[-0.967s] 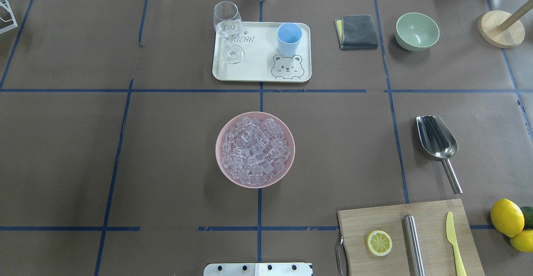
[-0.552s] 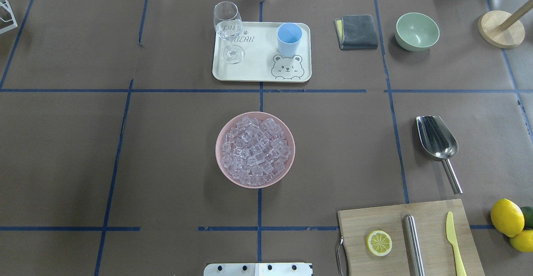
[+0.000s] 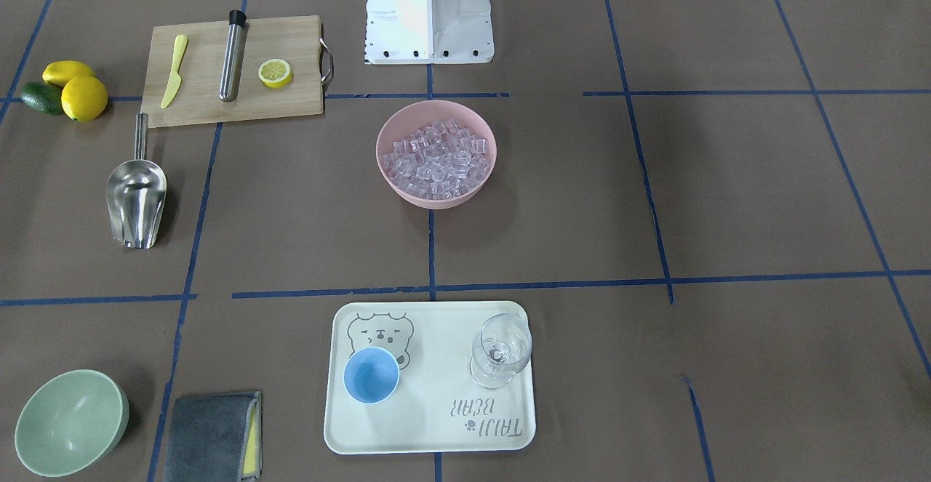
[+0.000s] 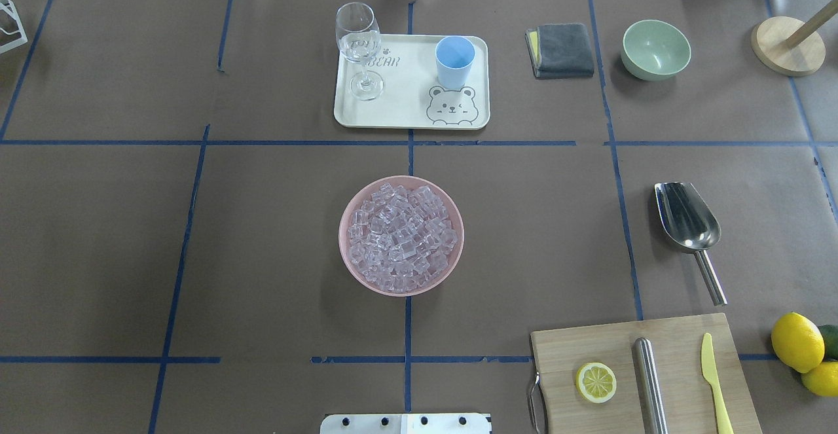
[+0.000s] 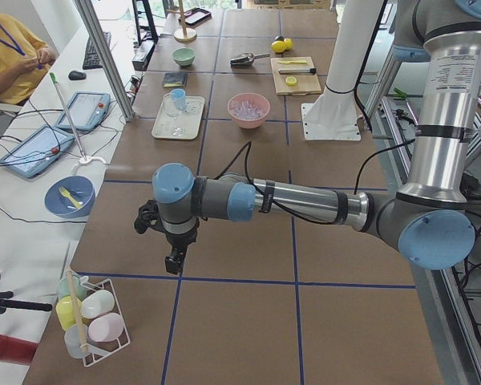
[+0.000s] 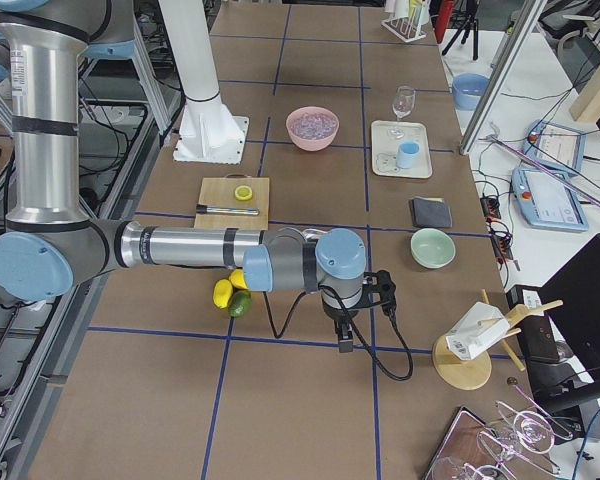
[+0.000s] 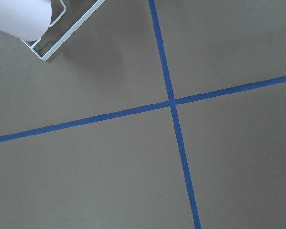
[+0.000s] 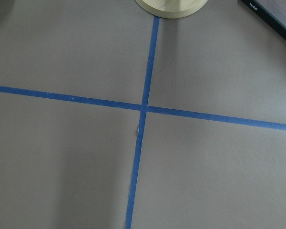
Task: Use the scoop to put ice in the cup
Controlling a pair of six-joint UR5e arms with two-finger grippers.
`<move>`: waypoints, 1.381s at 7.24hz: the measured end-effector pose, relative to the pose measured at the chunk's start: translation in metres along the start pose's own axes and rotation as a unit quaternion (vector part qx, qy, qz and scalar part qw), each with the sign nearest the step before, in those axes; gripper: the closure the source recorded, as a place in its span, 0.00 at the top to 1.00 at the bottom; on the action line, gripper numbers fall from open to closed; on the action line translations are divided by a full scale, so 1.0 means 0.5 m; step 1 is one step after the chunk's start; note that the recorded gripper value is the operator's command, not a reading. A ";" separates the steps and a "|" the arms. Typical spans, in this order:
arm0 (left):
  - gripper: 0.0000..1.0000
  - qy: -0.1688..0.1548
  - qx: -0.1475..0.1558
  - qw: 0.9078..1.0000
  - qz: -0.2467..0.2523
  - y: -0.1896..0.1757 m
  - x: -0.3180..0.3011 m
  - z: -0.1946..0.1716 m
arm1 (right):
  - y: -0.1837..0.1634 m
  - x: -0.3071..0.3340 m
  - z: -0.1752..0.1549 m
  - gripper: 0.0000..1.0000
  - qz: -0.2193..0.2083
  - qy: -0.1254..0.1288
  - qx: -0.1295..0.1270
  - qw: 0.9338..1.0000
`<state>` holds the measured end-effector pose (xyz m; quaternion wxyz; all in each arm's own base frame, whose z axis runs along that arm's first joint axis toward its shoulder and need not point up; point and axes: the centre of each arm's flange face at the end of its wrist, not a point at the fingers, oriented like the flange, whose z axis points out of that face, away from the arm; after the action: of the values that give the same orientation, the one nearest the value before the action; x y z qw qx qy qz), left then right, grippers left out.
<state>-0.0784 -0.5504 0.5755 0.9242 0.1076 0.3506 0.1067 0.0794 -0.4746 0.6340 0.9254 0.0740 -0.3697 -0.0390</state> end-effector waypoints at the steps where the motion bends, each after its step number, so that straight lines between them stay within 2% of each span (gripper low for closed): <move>1: 1.00 -0.004 0.026 0.999 0.025 -0.043 0.018 -0.025 | -0.010 -0.008 0.000 1.00 -0.005 0.000 0.001 1.000; 2: 1.00 -0.011 0.068 0.995 0.066 -0.073 0.036 -0.039 | -0.017 -0.013 0.001 1.00 -0.008 0.000 0.000 1.000; 3: 1.00 -0.013 0.112 0.987 0.113 -0.097 0.061 -0.036 | -0.027 -0.023 0.000 1.00 -0.013 -0.001 0.001 1.000; 4: 1.00 0.000 0.140 0.980 0.142 -0.116 0.104 -0.019 | -0.046 -0.044 0.000 1.00 -0.021 -0.003 0.002 1.000; 6: 1.00 0.046 0.165 0.966 0.193 -0.141 0.232 0.040 | -0.092 -0.098 0.003 1.00 -0.027 -0.007 0.003 1.000; 7: 1.00 0.068 0.185 0.952 0.236 -0.147 0.311 0.071 | -0.108 -0.127 0.008 1.00 -0.027 -0.010 0.002 1.000; 8: 1.00 0.094 0.206 0.929 0.294 -0.146 0.411 0.111 | -0.118 -0.152 0.010 1.00 -0.025 -0.012 0.002 1.000; 10: 1.00 0.151 0.218 0.888 0.376 -0.132 0.596 0.181 | -0.121 -0.176 0.007 1.00 -0.022 -0.014 0.003 1.000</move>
<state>0.2084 -0.5434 0.4374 0.7037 0.4129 0.4339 0.3821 0.0119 -0.5236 0.5668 0.9187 0.0844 -0.3814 -0.0588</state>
